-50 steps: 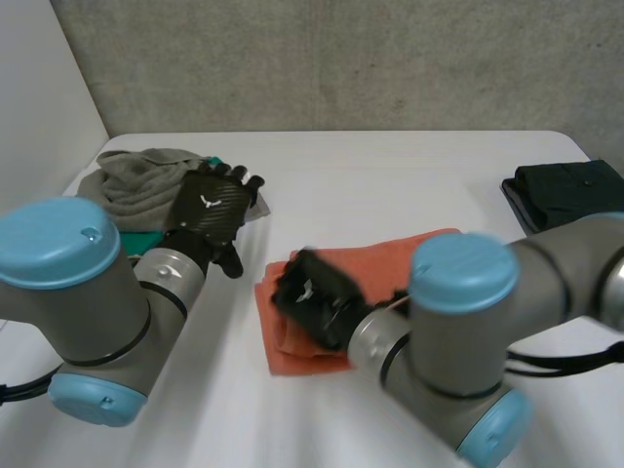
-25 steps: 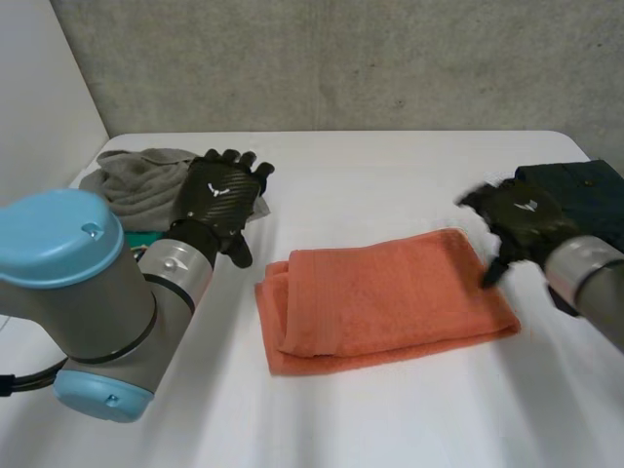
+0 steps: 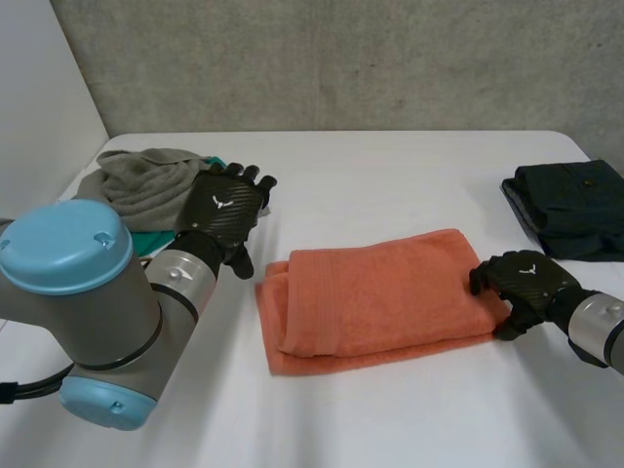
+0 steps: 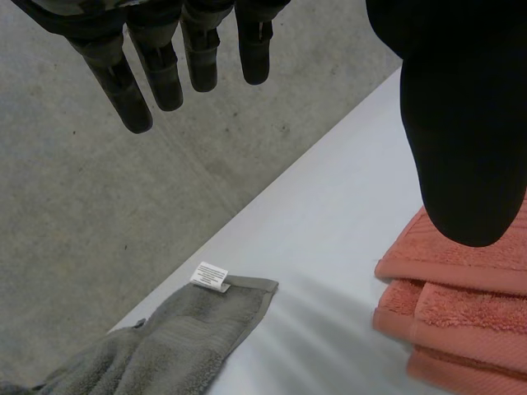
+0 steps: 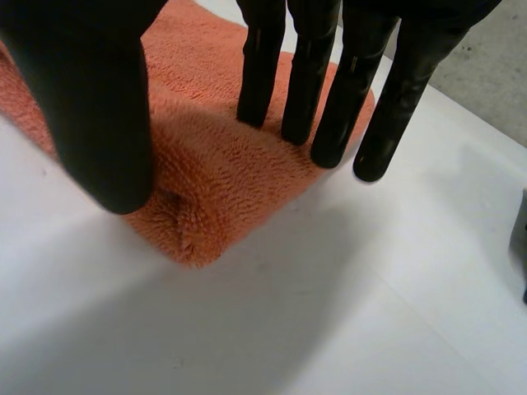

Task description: Fold the laundry.

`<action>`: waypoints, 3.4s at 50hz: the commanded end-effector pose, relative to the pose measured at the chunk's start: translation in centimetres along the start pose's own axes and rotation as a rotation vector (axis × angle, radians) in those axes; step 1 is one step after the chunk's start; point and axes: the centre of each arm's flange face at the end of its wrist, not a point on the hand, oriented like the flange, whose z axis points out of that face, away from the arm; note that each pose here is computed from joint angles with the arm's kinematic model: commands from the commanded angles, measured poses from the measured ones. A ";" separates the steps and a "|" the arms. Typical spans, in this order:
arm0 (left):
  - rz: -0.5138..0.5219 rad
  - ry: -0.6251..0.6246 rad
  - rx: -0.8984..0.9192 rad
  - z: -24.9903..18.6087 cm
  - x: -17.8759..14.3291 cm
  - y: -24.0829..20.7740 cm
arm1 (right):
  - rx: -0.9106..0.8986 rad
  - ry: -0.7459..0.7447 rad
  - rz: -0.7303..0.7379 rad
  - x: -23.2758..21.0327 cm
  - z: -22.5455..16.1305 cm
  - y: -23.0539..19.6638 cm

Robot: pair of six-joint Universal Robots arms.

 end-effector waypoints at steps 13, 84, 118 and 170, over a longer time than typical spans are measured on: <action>0.000 -0.005 -0.007 -0.2 -0.2 0.2 | 0.009 0.139 -0.149 1.9 0.1 -2.5; -0.030 0.132 -0.405 -1.2 8.4 5.1 | -0.043 -0.178 0.104 -11.5 4.4 -6.0; -0.165 0.322 0.059 -0.9 1.4 -9.3 | 0.203 -0.127 -0.097 -16.6 -2.8 -5.0; -0.211 0.310 -0.014 -0.7 0.9 -7.2 | 0.392 -0.074 -0.189 -16.8 6.6 -7.2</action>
